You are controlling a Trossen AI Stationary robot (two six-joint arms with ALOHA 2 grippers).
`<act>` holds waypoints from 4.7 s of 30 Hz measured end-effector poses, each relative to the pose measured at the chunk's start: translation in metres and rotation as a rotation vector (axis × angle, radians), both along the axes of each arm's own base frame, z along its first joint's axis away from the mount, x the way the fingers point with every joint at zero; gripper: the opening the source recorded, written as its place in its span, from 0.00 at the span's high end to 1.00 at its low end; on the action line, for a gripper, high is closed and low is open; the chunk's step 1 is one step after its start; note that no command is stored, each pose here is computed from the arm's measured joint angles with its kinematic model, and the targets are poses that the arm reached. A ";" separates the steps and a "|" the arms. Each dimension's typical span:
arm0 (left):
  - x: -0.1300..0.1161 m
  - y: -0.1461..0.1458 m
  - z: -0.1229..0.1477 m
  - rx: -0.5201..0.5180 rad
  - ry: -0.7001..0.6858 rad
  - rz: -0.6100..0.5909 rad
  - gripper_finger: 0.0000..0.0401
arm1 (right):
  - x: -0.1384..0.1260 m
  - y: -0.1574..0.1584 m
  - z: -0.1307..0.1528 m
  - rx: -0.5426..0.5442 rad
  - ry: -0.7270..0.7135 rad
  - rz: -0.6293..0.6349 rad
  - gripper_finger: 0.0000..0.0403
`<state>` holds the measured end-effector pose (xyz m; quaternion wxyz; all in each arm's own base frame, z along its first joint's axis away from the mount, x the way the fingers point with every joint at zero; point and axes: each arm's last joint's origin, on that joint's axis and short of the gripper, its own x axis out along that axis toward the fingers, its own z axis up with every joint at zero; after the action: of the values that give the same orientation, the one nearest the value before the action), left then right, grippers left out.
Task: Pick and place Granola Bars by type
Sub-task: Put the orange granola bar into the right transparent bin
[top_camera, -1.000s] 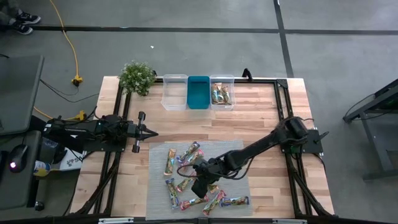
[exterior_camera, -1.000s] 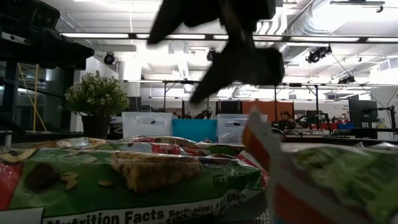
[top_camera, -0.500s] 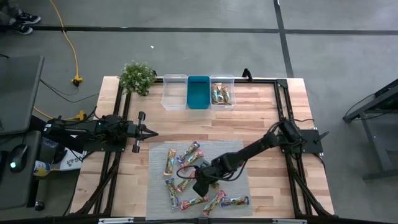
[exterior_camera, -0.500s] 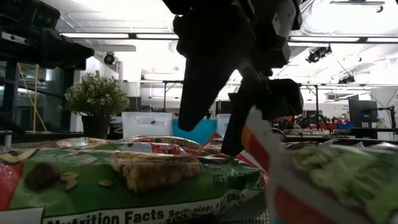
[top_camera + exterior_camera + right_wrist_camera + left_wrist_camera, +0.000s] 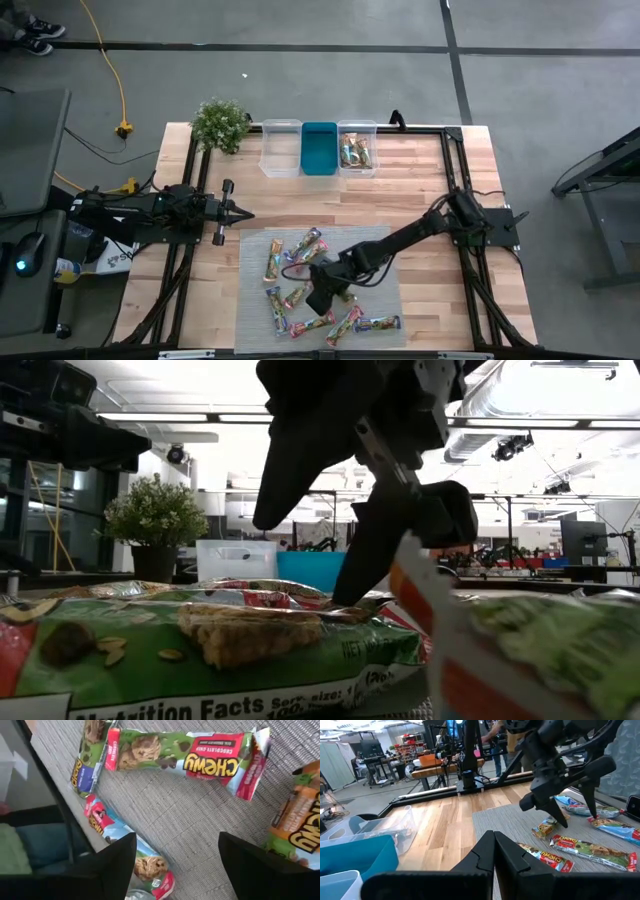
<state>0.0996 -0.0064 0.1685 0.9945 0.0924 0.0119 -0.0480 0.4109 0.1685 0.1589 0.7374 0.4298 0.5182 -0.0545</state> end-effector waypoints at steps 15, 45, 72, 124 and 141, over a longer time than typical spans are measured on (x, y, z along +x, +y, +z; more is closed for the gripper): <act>0.000 0.000 0.000 0.000 0.000 0.000 1.00 | 0.020 -0.021 0.044 0.152 0.033 0.084 0.34; 0.000 0.000 0.000 0.000 0.000 0.000 1.00 | -0.022 -0.010 -0.005 -0.109 0.292 -0.037 0.34; 0.000 0.000 0.000 0.000 0.000 0.000 1.00 | -0.021 -0.005 -0.015 -0.134 0.233 -0.032 0.55; 0.000 0.000 0.000 0.000 0.000 0.000 1.00 | -0.021 -0.007 0.026 -0.064 0.113 -0.109 0.75; 0.000 0.000 0.000 0.000 0.000 0.000 1.00 | -0.059 -0.080 0.131 -0.266 -0.074 -0.293 0.80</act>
<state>0.0996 -0.0064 0.1685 0.9945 0.0926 0.0120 -0.0482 0.3521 0.0885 0.2896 0.7904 0.4010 0.4110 -0.2135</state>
